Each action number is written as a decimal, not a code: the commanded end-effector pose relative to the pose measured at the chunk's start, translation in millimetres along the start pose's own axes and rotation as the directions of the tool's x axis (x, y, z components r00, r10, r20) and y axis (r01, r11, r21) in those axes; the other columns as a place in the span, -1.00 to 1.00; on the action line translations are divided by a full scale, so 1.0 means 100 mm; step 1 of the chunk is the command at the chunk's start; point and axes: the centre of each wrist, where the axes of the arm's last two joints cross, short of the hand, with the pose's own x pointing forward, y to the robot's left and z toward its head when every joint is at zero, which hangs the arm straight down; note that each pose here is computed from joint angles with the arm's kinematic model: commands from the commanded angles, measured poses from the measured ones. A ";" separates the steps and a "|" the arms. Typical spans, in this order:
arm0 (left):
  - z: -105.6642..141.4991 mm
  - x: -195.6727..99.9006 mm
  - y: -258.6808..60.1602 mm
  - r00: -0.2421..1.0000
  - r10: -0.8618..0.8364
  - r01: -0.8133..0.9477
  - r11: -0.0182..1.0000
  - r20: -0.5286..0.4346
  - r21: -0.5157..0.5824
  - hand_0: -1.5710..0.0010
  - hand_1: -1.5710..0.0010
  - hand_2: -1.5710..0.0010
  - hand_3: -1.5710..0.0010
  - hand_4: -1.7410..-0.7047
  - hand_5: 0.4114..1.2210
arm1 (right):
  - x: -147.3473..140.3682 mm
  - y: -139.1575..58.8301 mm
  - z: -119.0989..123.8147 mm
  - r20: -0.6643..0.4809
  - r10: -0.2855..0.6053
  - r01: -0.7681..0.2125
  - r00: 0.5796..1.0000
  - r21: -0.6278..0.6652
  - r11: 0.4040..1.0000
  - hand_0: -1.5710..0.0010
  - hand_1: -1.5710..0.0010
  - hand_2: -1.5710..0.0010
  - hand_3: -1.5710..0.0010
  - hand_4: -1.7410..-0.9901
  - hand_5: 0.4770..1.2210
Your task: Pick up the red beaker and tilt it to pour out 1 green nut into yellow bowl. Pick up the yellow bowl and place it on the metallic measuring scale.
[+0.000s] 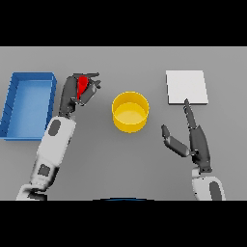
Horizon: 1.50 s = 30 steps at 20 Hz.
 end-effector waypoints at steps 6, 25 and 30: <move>-0.16 0.37 0.17 0.925 -0.363 0.379 0.908 0.118 -0.177 -0.99 -0.99 -0.99 -0.98 -0.99 0.78 | 0.03 -0.04 0.01 0.019 0.003 -0.003 1.000 -0.002 1.000 1.00 1.00 1.00 1.00 0.73 -0.50; -0.56 1.17 -0.42 0.158 -0.783 0.948 -0.050 0.602 -0.314 -1.00 -1.00 -1.00 -1.00 -0.80 0.99 | 0.03 0.00 0.03 -0.006 -0.033 0.033 0.999 0.026 0.999 1.00 1.00 1.00 1.00 0.82 -0.47; -0.62 1.25 -0.57 -0.092 -0.724 0.928 -0.312 0.684 -0.205 -1.00 -1.00 -1.00 -1.00 -0.93 1.00 | 0.04 0.06 0.00 0.008 -0.017 0.017 1.000 0.042 0.999 1.00 1.00 1.00 1.00 0.79 -0.43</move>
